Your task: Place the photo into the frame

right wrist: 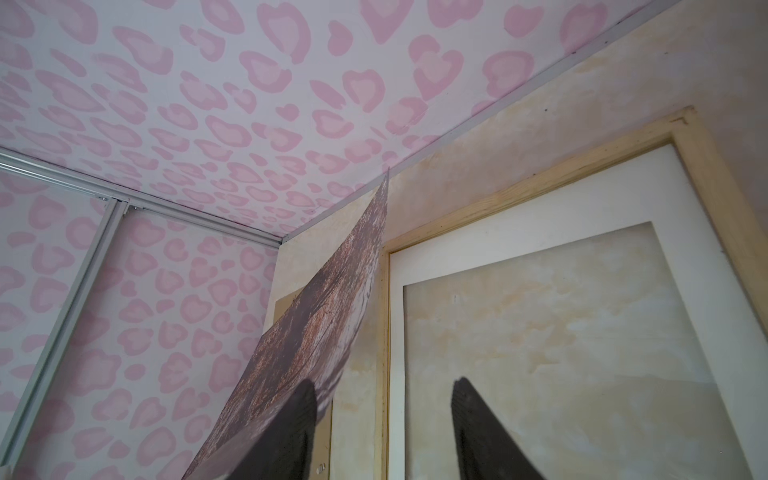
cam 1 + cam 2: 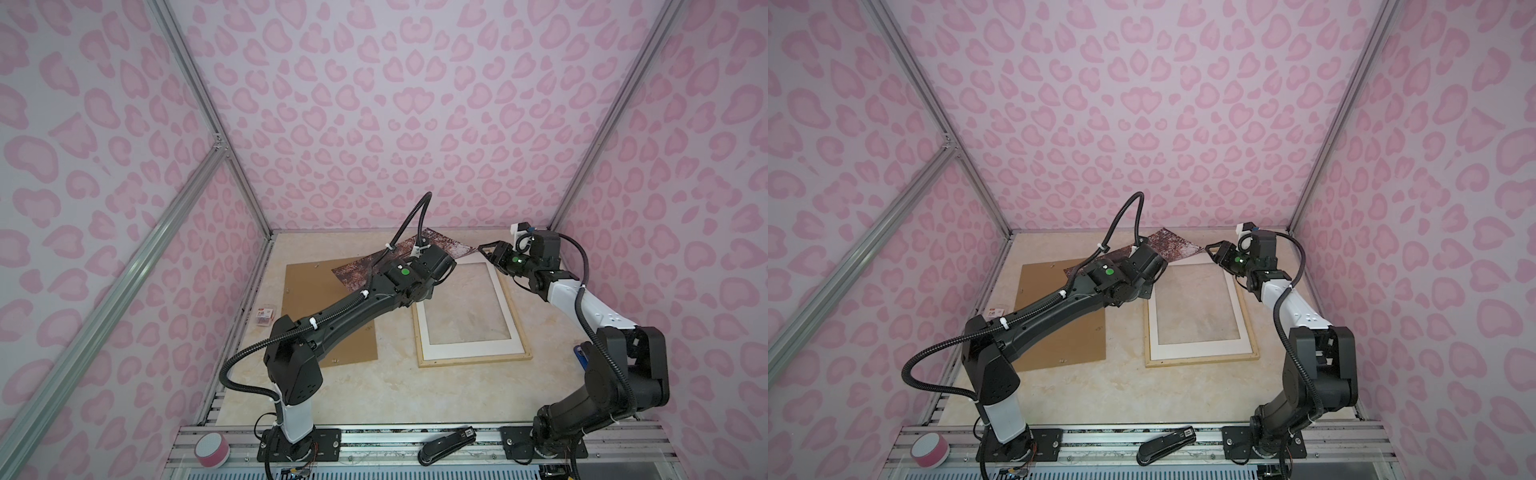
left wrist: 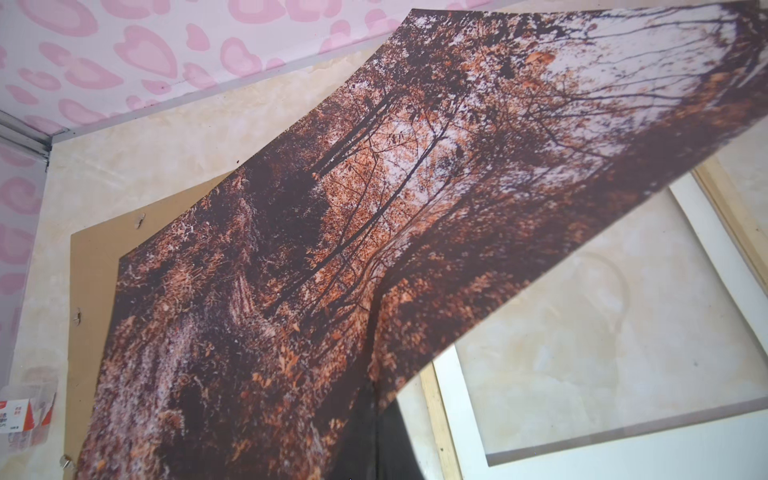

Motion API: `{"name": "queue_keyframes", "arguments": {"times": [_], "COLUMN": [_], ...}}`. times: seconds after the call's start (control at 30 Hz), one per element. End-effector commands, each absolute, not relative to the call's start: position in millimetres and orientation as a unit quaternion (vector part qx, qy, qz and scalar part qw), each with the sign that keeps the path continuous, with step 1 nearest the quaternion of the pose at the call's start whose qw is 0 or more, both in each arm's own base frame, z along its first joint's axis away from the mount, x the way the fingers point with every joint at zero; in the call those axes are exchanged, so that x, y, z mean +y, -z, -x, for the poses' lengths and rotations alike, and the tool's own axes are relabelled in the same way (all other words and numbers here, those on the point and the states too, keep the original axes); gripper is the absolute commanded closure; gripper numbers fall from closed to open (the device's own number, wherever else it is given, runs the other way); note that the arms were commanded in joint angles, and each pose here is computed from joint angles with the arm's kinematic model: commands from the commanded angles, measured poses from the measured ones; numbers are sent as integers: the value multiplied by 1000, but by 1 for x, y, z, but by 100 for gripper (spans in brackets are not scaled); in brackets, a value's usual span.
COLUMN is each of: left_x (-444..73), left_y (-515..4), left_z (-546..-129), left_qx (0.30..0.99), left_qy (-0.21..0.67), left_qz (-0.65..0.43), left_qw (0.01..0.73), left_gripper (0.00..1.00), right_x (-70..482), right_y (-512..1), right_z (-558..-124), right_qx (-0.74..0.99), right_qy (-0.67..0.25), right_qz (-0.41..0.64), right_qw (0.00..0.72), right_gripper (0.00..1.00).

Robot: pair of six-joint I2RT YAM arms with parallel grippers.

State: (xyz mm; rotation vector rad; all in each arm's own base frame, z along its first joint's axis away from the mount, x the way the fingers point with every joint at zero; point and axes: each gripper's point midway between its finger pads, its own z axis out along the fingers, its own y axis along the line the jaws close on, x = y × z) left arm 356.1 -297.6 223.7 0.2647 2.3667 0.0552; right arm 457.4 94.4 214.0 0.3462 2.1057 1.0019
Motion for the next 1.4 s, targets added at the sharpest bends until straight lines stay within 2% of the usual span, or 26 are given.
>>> {"name": "queue_keyframes", "arguments": {"times": [0.0,0.43,0.8,1.17,1.27,1.37], "left_x": [-305,-323,-381,-412,-404,-385], "left_y": [-230,-248,-314,-399,-399,-374], "left_z": [-359,-359,-356,-366,-373,-387], "left_qx": [920,915,890,836,835,842], "left_qy": [-10,33,192,316,340,346], "left_qz": [-110,-124,-140,-99,-60,-8], "left_qw": [377,381,388,438,428,414], "left_gripper": [96,96,96,96,96,96], "right_x": [87,46,25,13,12,11], "right_y": [-208,-211,-176,-158,-156,-155], "right_z": [-452,-452,-446,-435,-432,-431], "right_qx": [830,835,857,865,867,868], "right_qy": [-389,-366,-340,-334,-330,-328], "right_qz": [-137,-157,-167,-176,-178,-178], "right_qw": [375,381,349,331,329,328], "right_gripper": [47,46,46,47,46,46]}}
